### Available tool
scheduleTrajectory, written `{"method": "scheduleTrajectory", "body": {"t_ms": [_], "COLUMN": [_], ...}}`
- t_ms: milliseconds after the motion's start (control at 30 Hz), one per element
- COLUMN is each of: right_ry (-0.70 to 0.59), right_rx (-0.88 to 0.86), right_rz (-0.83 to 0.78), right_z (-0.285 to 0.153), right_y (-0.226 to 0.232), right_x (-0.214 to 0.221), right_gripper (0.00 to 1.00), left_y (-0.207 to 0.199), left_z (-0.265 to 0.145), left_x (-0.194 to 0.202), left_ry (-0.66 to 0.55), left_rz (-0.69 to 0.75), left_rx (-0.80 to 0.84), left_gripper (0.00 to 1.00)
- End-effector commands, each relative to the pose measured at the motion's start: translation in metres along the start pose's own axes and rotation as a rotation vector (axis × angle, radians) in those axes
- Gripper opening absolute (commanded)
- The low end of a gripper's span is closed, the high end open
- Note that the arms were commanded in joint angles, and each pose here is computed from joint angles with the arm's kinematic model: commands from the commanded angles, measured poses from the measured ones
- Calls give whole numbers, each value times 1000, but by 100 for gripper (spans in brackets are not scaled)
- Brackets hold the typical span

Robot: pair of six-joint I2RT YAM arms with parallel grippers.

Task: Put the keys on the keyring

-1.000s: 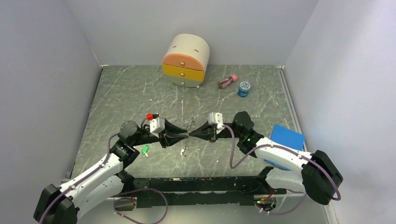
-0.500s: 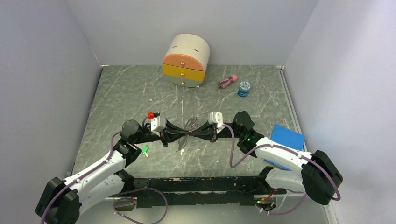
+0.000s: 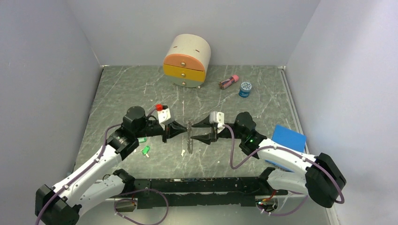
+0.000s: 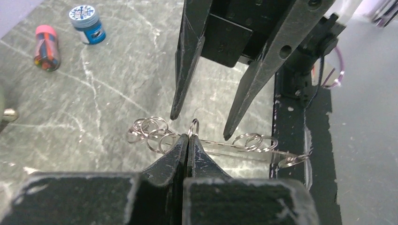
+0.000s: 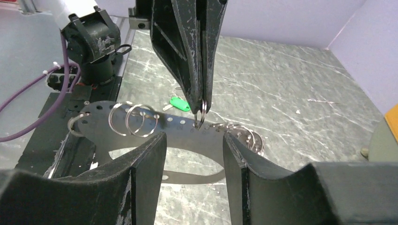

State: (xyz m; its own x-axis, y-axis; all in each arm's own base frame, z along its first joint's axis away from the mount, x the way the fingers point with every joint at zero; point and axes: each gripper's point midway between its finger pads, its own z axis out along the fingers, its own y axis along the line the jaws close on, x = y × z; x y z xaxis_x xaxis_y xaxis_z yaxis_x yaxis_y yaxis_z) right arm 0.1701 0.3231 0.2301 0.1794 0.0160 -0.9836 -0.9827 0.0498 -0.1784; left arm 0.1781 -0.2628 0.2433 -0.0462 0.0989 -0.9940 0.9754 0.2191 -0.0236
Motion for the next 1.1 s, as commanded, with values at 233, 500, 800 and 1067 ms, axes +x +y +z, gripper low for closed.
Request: {"method": "scheduleTrajectory", "body": {"t_ms": [233,500,800,1067], "right_ry": [-26,-29,1,0], "right_rx": [13,-31,-31,-46], "right_rz": [-30,-23,-9,-10], "right_z": [14,36,49,53], "right_y": [-16,-13,-14,-11], "right_x": [-20,-16,-1,1], "right_gripper": [47,42,35,33], "left_y": [14,18,14,12], "left_z": [-26,-31,-27,-20], "left_x": [25,21,20,22], "left_ry": [390,442,397,376], "left_rz": [40,134,156,139], "left_rx": [-57,-59,-44,-21], "left_gripper": [3,3,3,3]}}
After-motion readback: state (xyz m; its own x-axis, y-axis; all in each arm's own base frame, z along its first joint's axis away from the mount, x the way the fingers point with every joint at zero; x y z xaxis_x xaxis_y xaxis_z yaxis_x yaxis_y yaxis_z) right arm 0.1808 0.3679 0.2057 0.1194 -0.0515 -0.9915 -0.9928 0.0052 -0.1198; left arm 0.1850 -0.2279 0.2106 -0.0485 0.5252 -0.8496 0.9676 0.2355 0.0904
